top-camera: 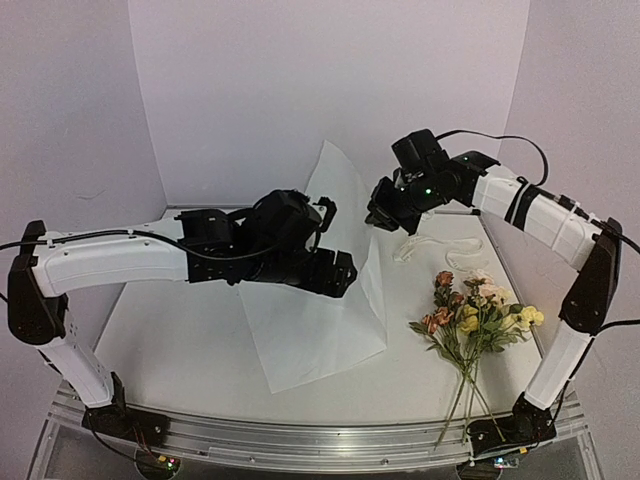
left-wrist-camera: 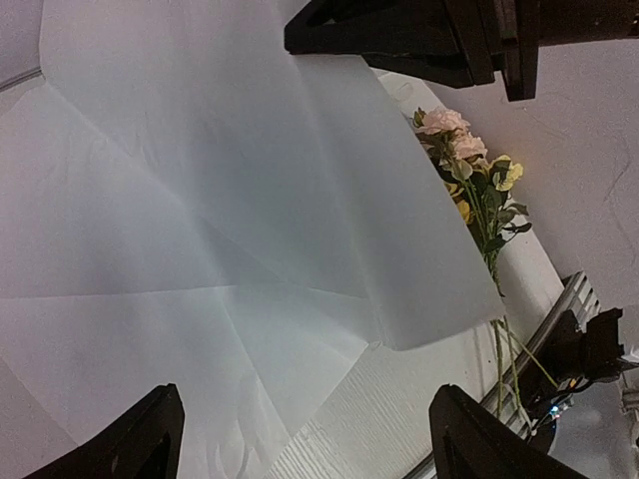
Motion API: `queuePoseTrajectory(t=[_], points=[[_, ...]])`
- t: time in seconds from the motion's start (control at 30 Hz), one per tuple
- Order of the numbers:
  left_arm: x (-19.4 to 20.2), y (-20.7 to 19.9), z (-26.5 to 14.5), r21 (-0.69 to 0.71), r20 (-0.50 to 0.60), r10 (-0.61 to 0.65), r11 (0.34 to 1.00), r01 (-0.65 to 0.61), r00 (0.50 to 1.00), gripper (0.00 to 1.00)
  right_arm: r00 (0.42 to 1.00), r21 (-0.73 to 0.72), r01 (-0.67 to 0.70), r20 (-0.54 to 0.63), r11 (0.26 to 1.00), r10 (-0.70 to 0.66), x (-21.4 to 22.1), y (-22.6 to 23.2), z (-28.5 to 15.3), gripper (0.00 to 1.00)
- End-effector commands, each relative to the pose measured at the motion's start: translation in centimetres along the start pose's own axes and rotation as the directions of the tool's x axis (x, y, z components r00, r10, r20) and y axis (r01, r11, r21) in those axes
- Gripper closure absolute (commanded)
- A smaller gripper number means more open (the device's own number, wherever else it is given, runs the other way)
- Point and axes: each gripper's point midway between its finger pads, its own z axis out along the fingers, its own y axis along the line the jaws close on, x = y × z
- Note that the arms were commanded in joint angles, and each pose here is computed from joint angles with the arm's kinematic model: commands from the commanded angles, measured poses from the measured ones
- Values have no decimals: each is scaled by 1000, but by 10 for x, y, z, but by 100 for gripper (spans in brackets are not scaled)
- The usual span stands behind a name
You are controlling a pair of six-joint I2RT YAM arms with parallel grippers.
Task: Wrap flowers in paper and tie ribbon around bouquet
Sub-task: Pass from the right arm to the left
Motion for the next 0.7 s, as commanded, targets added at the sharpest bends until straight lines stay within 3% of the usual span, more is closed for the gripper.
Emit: queuePoseTrajectory(t=[0.0,0.43,0.53,0.6,0.67], points=[[-18,-12,9,12,45,117,993,-117,992,10,995,-33,-86,53,996,88,-2,14,-14,100],[-41,-20,10,-31,85,187,982,-185,979,9,988,-96,-105,106,990,116,-6,32,-44,100],[-43,-11,14,-97,80,204,976,-196,976,9,988,-119,-100,107,988,113,-7,38,-51,100],[-47,-13,18,-107,83,219,972,-210,972,16,987,-128,-98,113,987,112,-8,39,-56,100],[-54,-21,18,-83,96,223,973,-216,970,33,987,-138,-94,120,986,111,-9,39,-63,100]])
